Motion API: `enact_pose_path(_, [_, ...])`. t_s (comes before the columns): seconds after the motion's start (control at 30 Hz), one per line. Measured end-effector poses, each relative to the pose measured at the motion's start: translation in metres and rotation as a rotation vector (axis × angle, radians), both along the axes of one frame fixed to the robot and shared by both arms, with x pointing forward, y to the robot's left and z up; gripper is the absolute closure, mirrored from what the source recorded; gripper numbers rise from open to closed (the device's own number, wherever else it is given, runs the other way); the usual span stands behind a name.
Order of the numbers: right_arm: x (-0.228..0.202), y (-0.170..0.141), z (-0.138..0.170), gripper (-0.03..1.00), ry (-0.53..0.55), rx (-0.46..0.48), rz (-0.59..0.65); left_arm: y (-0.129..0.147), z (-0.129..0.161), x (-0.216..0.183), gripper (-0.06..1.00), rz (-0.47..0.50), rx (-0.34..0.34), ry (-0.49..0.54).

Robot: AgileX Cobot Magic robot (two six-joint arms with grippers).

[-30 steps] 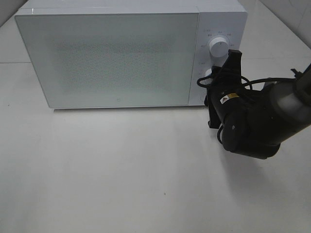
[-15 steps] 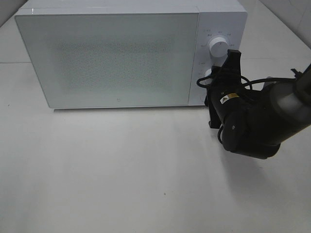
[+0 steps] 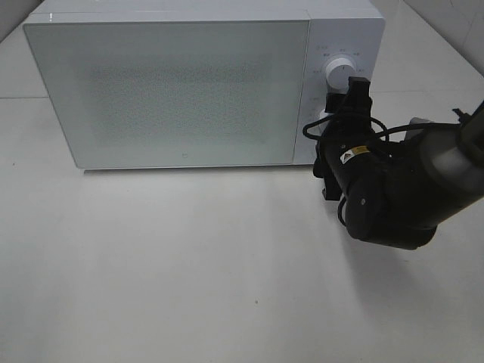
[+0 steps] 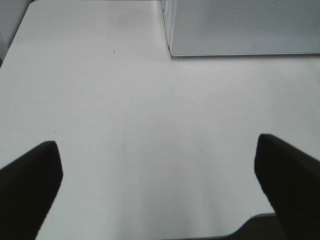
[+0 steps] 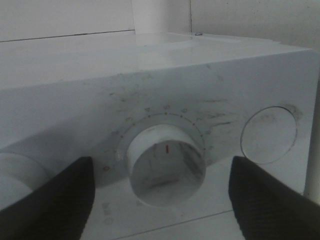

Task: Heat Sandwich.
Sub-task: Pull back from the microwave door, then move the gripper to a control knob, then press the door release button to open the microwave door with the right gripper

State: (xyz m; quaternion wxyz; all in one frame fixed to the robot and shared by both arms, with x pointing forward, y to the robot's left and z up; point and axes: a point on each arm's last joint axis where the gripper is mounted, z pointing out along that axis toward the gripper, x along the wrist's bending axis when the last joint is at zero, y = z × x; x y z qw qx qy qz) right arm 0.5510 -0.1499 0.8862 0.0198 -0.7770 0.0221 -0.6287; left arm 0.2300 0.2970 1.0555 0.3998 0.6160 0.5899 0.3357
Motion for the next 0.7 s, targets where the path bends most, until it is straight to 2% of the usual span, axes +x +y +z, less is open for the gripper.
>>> enact_pose_path(0.4, [-0.008,-0.001,0.004,0.22,-0.024,-0.028,0.057,0.000,0.000,0.000,-0.05,0.000,0.000,0.000])
enact_pose_path(0.7, [-0.026,-0.007,0.015,0.22,-0.014,-0.143,0.139,0.000,0.000,0.000,-0.05,0.000,0.000,0.000])
